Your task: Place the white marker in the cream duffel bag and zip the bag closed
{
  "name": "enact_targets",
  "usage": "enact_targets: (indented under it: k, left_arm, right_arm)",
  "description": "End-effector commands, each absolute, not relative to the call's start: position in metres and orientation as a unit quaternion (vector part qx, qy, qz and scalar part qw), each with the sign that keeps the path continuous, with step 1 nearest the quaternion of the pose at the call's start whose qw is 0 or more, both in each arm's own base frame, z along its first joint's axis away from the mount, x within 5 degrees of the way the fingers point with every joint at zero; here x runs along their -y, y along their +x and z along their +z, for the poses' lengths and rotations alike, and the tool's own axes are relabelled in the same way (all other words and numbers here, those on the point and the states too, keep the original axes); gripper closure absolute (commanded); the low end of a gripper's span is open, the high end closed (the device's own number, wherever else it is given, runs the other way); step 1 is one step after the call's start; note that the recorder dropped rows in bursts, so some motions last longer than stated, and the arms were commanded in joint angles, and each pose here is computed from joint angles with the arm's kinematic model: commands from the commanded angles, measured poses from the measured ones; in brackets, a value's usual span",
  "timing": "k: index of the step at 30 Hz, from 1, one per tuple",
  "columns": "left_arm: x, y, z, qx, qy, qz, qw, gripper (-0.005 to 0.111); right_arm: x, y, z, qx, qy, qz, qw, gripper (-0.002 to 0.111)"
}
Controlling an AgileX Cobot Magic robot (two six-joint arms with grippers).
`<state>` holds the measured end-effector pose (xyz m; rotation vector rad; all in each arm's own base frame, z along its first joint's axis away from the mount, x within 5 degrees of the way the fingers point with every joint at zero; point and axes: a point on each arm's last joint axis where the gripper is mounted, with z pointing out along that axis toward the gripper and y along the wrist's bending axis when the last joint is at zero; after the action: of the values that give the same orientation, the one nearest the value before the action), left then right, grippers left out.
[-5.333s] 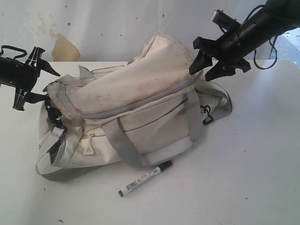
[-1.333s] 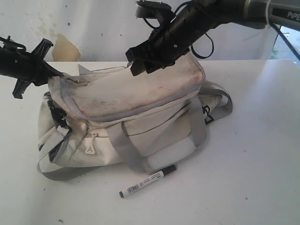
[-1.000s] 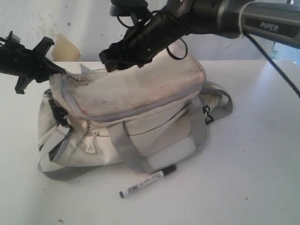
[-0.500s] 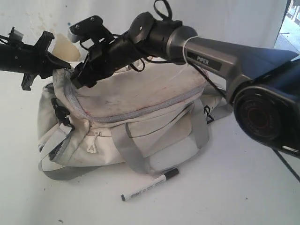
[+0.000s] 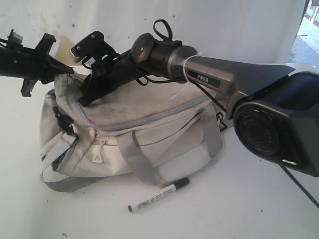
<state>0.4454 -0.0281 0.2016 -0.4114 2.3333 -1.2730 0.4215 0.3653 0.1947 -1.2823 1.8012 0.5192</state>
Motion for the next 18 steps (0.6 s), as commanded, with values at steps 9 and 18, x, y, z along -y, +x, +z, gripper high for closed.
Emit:
enact_targets:
  k: [9,18]
  left_arm:
    - [0.023,0.447,0.205,-0.848,-0.148,-0.449,0.238,0.107]
    - [0.018,0.447,0.204,-0.849,-0.154,-0.443,0.242,0.107]
  right_arm:
    - [-0.358,0.404,0.212,-0.742,-0.527,0.235,0.342,0.108]
    - [-0.35,0.387,0.242,-0.791,-0.474,0.274,0.274,0.108]
